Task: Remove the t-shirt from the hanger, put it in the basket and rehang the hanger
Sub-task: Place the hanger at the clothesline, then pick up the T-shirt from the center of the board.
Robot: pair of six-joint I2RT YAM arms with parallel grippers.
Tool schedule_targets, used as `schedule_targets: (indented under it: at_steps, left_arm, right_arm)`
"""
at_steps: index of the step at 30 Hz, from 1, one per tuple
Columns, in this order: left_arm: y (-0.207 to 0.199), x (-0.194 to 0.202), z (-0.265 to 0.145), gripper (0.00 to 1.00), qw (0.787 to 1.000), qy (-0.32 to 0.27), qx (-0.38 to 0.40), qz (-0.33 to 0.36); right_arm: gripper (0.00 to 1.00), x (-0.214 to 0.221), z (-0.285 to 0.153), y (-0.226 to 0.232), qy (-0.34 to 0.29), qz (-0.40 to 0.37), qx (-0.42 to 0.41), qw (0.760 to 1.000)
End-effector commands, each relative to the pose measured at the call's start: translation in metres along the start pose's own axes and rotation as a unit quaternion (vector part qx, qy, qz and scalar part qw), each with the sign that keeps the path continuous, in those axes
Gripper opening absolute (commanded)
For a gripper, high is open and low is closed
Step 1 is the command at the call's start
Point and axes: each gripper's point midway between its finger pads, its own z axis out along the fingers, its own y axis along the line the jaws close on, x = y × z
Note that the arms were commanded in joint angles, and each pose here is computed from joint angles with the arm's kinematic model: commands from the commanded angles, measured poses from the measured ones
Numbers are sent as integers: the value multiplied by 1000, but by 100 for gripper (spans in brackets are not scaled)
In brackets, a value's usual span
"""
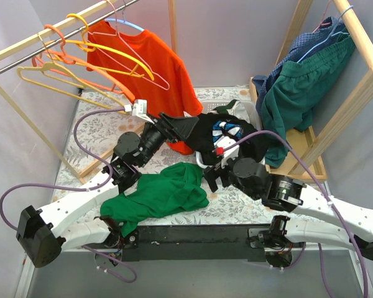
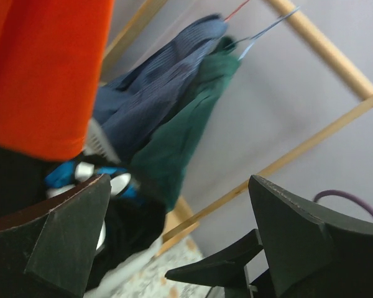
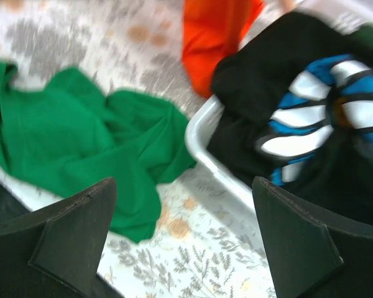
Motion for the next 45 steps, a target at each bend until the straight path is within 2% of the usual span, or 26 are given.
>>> schedule_targets:
  at_steps: [1,3,5,11,14,16,17,18,22,28,34,36,37,38,39,40,43,45]
  left_arm:
    - [81,42,-32,96,979,73,-167,88]
    - [116,60,-50,97,960,110,-232,113]
    - [144,67,-70,97,944,112,-279,136]
    - [174,44,-110,98,917,59,-362,156]
    - [187,46,-118,98,897,74,-403,165]
    - [207,55,-128,98,875,100,-446,160]
    - [210,55,-128,98,871,104,-454,155]
    - [213,61,-129,98,872,116,-454,141]
    - [238,49,-134,98,865,110,-478,101]
    - [252,21,-145,98,859,80,-498,91]
    - [254,16,-157,98,857,75,-501,93]
    - [254,16,-159,98,859,75,-498,90]
    - [252,14,-159,98,861,71,-496,88]
    - [253,15,-161,98,862,72,-495,87]
    - [251,16,-159,98,865,75,-489,86]
    - [250,16,-159,98,867,74,-486,85]
    - [247,16,-158,98,870,75,-480,82]
    - [247,17,-158,98,871,75,-478,81]
  right_arm:
    - [96,4,15,42,-14,21,-96,995]
    - [96,12,23,49,-7,20,-107,994]
    - [96,20,28,56,2,17,-121,992]
    - [96,37,50,84,32,-2,-168,985]
    - [96,43,66,98,48,-17,-182,982]
    - [96,46,71,107,55,-29,-202,977]
    - [96,57,78,110,72,-37,-202,976]
    - [96,48,84,116,59,-37,-210,975]
    - [96,73,106,131,101,-63,-225,967]
    - [96,128,134,145,164,-87,-240,953]
    - [95,200,143,134,255,-101,-209,939]
    - [86,226,139,122,288,-108,-188,933]
    - [55,234,138,118,299,-107,-177,932]
    - [30,244,136,113,314,-110,-166,928]
    - [10,250,133,103,329,-117,-145,925]
    - [2,251,131,99,335,-117,-133,926]
    - [1,237,126,81,324,-116,-86,935]
    - [1,200,126,69,282,-105,-43,953]
